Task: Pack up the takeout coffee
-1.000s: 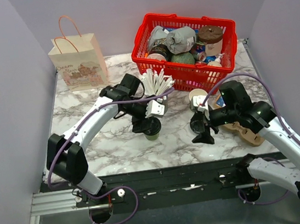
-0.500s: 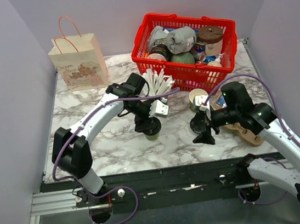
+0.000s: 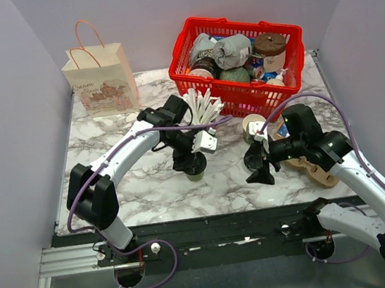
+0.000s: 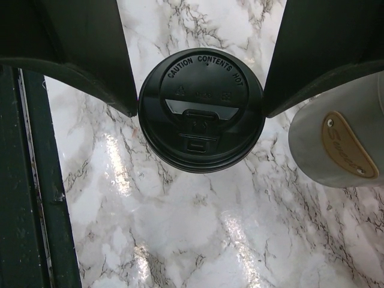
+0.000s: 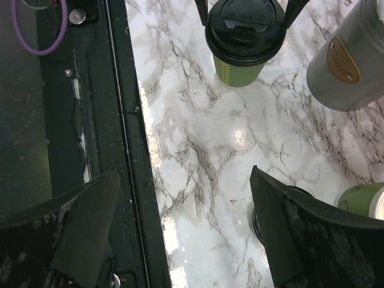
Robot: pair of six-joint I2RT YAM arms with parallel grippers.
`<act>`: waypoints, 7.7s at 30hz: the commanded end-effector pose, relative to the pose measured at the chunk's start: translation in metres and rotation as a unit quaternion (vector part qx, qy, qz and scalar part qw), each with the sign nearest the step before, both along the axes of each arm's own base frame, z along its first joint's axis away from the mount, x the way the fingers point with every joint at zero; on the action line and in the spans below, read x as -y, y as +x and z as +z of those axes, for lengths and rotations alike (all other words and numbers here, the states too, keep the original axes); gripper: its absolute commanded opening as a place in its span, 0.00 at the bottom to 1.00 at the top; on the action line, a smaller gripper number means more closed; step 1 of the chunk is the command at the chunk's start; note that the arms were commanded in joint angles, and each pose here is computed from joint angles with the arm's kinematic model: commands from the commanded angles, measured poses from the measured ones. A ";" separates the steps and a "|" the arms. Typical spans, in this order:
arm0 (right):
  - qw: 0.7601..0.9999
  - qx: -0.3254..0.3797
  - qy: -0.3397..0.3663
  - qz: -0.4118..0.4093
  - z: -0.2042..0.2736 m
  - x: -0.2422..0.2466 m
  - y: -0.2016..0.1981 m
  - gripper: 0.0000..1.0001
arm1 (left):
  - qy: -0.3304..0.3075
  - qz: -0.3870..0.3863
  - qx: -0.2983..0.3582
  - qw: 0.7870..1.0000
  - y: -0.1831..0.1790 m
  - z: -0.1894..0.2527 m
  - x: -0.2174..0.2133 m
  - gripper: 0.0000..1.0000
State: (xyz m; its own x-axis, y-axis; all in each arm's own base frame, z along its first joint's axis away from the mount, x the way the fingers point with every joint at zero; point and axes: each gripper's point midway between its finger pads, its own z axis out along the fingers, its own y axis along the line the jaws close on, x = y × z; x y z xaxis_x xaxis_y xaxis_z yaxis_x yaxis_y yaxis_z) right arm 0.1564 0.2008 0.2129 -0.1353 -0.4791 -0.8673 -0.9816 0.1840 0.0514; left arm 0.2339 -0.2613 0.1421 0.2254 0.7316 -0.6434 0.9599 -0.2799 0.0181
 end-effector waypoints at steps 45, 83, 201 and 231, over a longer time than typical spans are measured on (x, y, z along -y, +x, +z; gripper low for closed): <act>1.000 -0.026 0.015 0.010 0.007 -0.015 0.016 0.97 | 0.088 0.385 0.012 0.918 -0.021 -0.004 -0.258 0.79; 0.998 -0.028 -0.028 -0.055 0.003 -0.008 0.045 0.95 | 0.040 0.642 0.055 0.764 0.000 0.017 -0.379 0.99; 0.977 -0.146 -0.155 -0.019 -0.032 0.026 0.023 0.34 | -0.190 0.499 0.073 0.842 0.034 0.099 -0.182 0.99; 0.903 0.023 -0.414 0.111 -0.166 0.114 -0.023 0.32 | -0.183 0.500 0.066 0.844 0.032 0.084 -0.182 0.99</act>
State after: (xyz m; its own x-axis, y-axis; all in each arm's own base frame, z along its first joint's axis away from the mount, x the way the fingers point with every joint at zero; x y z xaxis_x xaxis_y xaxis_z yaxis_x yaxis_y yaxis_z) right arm 0.1146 0.1010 0.0458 0.0822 -0.9672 -0.2402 -0.9946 -0.0948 0.0412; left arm 0.2636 -0.0758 0.2284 -0.2950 0.3780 -0.8775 0.6929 0.7171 0.0759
